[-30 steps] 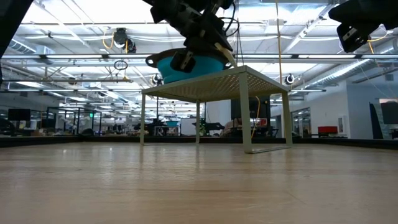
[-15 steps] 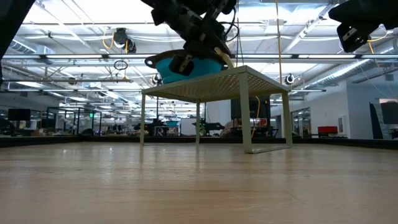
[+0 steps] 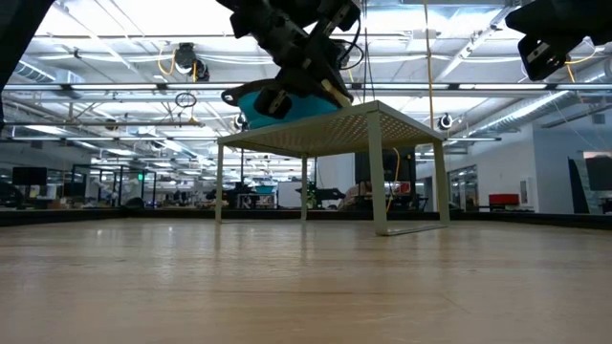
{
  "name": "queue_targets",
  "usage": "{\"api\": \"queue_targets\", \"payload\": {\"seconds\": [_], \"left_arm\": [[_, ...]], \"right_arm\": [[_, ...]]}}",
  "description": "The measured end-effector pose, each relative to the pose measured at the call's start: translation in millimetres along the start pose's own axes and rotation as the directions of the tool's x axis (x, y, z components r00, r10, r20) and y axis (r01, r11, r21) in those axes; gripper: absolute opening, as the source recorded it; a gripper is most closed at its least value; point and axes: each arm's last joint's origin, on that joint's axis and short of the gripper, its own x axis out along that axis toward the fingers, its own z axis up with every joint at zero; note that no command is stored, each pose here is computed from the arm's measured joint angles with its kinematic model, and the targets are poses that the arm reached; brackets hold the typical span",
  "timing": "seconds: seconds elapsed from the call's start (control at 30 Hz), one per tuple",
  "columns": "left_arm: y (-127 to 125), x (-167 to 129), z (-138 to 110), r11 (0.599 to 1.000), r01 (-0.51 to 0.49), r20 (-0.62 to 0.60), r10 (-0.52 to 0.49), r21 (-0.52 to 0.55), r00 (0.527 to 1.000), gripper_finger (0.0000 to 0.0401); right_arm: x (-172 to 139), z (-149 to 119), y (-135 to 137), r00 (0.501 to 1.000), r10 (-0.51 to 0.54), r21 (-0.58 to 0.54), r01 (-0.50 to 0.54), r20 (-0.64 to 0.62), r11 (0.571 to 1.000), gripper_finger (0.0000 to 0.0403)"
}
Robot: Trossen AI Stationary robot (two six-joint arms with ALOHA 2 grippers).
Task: Pick & Place Fruit
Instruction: Put the knife on the shelf
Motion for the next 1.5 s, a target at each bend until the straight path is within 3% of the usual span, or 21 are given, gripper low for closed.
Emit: {"api": "queue_targets", "payload": {"seconds": [0.7,1.2,1.5], "left_arm": [[4,-2,2,0.999,-0.018,0.002,0.018,0.038,1.000,0.0049],[8,-5,4,1.000,-0.025,-0.009,0.025,0.012,1.000,0.0145],[10,-20,0,0.997,-0.068,-0.019,0.068,-0.023,0.998,0.0152]], "right_arm": [[0,0,0,1.000,0.001,0.002,-0.001,0.002,1.000,0.0000],[0,0,0,1.000,0.001,0.002,-0.001,0.002,1.000,0.0000],[0,0,0,1.000,0.001,0.002,-0.001,0.003,1.000,0.0000]]}}
